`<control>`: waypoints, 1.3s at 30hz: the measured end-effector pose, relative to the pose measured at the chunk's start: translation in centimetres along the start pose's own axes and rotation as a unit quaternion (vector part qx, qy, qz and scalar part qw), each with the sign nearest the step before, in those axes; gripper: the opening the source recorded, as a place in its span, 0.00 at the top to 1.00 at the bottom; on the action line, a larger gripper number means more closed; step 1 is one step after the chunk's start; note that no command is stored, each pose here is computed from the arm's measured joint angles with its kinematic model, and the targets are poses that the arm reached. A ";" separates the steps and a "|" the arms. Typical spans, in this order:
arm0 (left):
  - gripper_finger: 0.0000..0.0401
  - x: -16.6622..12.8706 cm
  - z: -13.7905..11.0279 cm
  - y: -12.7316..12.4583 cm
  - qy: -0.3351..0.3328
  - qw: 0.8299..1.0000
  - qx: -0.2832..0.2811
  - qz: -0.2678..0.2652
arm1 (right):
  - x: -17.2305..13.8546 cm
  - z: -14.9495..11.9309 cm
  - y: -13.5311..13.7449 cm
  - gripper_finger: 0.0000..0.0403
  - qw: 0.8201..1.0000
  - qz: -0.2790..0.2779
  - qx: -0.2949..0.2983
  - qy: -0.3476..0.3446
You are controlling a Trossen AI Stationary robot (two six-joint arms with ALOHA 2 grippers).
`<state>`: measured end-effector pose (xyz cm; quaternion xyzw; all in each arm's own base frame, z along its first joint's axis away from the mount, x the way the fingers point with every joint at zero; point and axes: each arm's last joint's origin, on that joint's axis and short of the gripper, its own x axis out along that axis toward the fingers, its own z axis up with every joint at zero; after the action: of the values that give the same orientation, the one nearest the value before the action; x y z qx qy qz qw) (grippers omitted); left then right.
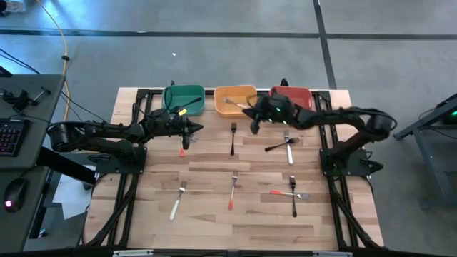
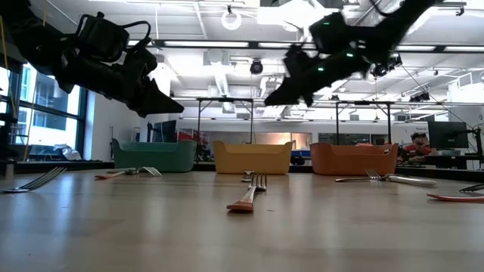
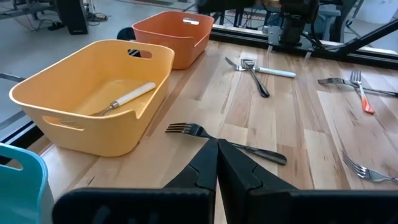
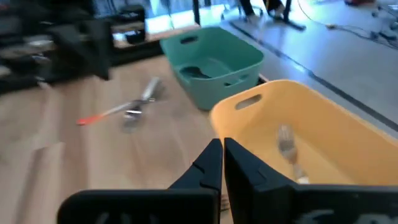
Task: Sort silverware by color (type)
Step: Put the white fork into the yellow bin
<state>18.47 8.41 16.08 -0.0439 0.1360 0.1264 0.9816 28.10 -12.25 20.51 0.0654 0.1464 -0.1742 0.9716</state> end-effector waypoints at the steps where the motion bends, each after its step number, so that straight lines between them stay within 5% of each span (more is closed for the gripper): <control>1: 1.00 0.0 0.0 0.0 0.000 1.000 0.000 0.000 | -0.6 -0.7 0.2 1.00 1.000 0.004 0.008 -0.016; 6: 1.00 0.5 0.7 -0.4 0.030 0.999 0.009 -0.015 | -3.3 -4.1 0.8 1.00 0.997 0.021 0.027 -0.071; 11: 1.00 1.1 2.0 -1.1 0.141 0.990 0.021 -0.023 | -4.7 -6.0 1.1 1.00 0.995 0.031 0.026 -0.088; 19: 0.94 0.1 4.3 -1.6 0.319 0.946 0.051 0.010 | -5.0 -6.2 1.3 1.00 0.994 0.040 0.009 -0.100; 24: 0.85 -0.7 5.2 -1.5 0.374 0.925 0.062 0.020 | -5.1 -5.9 1.4 1.00 0.992 0.048 -0.008 -0.115; 39: 0.59 3.1 1.0 2.1 0.474 0.873 0.099 0.054 | -5.2 -5.8 2.2 1.00 0.989 0.075 -0.029 -0.123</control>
<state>21.06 11.31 16.09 0.0063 0.5992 0.1291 0.7901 22.71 -7.56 16.77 0.0261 0.0258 -0.1030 0.9940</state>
